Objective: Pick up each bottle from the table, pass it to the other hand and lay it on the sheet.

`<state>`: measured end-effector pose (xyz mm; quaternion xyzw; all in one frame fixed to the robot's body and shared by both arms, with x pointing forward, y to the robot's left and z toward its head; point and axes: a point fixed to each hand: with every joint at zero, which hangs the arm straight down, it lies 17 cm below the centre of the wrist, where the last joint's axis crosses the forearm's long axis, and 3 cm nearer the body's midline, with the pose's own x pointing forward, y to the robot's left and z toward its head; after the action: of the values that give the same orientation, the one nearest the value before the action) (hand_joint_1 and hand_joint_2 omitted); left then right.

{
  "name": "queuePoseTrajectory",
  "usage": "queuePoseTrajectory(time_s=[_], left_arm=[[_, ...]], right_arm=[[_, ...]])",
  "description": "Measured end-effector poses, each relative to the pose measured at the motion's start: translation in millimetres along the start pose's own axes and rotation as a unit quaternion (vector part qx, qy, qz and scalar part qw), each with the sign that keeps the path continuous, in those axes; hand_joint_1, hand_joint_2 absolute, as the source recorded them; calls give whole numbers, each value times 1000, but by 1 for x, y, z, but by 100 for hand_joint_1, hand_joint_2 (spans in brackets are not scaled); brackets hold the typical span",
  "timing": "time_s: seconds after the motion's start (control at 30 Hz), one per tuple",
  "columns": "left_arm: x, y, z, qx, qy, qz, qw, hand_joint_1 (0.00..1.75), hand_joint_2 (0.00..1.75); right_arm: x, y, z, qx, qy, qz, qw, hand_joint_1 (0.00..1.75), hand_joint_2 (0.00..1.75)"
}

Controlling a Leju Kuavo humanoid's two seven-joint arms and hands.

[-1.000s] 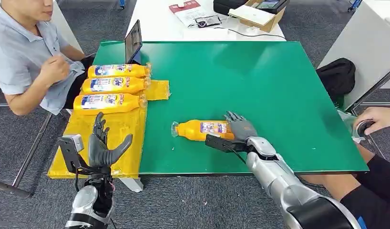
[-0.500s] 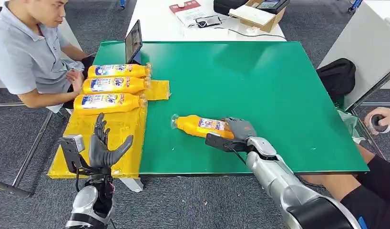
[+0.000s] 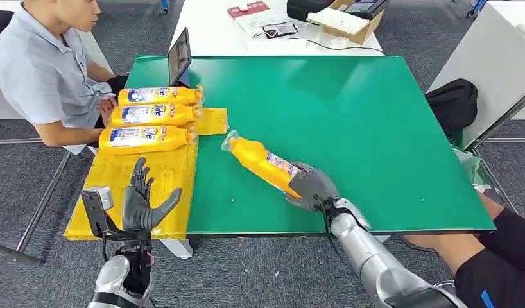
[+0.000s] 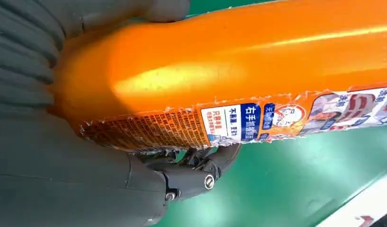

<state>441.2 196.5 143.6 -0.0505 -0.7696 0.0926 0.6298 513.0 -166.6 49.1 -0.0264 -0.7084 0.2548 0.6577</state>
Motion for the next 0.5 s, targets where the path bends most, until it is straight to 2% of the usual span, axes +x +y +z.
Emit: queuePoseTrajectory(time_s=[0.1, 0.23, 0.3, 0.37, 0.43, 0.5], left_arm=[[-5, -16, 10, -39, 4, -8, 999, 0, 175], [-10, -50, 32, -101, 2, 7, 995, 0, 175], [-12, -70, 44, -137, 1, 9, 991, 0, 175], [-10, -101, 62, -199, -3, 23, 980, 0, 175], [-5, -130, 81, -255, -6, 45, 966, 0, 175], [-3, -143, 89, -275, 5, 71, 959, 0, 175]], right_arm=[[18, 0, 9, -43, -32, -77, 996, 175, 175], [74, -7, 26, -124, -110, -152, 974, 175, 175], [101, -13, 38, -156, -144, -160, 964, 175, 175], [126, -15, 49, -174, -177, -155, 956, 175, 175], [149, -6, 56, -166, -208, -145, 953, 175, 175], [165, 8, 60, -151, -228, -126, 953, 175, 175]])
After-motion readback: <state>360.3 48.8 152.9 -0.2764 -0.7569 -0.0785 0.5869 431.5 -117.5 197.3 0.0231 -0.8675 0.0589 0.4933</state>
